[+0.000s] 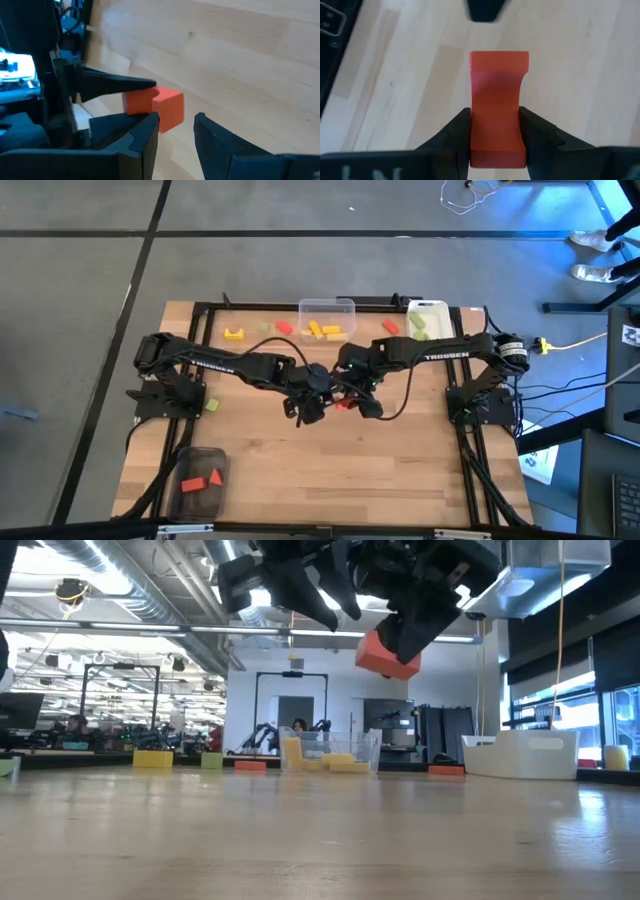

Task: Sort & place blocks by color
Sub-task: Put the orange arched block into the black bin

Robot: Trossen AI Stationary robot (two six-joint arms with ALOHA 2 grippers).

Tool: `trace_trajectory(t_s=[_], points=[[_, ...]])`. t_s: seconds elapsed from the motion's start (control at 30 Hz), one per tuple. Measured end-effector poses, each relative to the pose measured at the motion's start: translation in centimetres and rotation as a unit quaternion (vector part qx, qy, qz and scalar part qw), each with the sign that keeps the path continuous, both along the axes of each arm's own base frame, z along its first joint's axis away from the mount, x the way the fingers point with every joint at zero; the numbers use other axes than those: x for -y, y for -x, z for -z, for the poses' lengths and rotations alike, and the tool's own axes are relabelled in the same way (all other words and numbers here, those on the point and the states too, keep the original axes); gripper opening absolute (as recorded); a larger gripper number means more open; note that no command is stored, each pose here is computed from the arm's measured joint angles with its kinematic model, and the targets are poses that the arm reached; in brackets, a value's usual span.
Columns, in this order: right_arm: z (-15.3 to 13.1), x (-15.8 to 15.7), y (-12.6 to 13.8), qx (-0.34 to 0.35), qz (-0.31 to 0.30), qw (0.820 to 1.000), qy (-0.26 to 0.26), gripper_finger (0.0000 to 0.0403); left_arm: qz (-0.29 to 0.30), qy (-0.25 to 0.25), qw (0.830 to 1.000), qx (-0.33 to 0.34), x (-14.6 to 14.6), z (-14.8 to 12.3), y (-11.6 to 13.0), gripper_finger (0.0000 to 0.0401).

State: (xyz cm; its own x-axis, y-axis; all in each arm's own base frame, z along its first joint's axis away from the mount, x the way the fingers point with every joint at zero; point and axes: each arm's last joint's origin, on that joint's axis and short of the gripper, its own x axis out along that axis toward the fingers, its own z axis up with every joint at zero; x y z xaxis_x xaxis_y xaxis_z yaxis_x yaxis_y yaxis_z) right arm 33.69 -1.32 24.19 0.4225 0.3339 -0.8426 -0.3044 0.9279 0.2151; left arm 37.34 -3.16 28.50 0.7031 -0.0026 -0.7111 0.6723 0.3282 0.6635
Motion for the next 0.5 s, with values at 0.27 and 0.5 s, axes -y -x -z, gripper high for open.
trace_trajectory(t_s=[0.27,0.5], points=[[0.0,0.2,-0.2,0.011,0.009,0.999,0.038,0.0130,-0.056,0.036,0.998,-0.004,0.3,0.0,0.2,0.0115],[0.4,0.7,-0.3,-0.006,0.077,0.993,0.094,0.0130,-0.233,0.107,0.965,-0.060,1.0,-0.2,2.6,0.0115]])
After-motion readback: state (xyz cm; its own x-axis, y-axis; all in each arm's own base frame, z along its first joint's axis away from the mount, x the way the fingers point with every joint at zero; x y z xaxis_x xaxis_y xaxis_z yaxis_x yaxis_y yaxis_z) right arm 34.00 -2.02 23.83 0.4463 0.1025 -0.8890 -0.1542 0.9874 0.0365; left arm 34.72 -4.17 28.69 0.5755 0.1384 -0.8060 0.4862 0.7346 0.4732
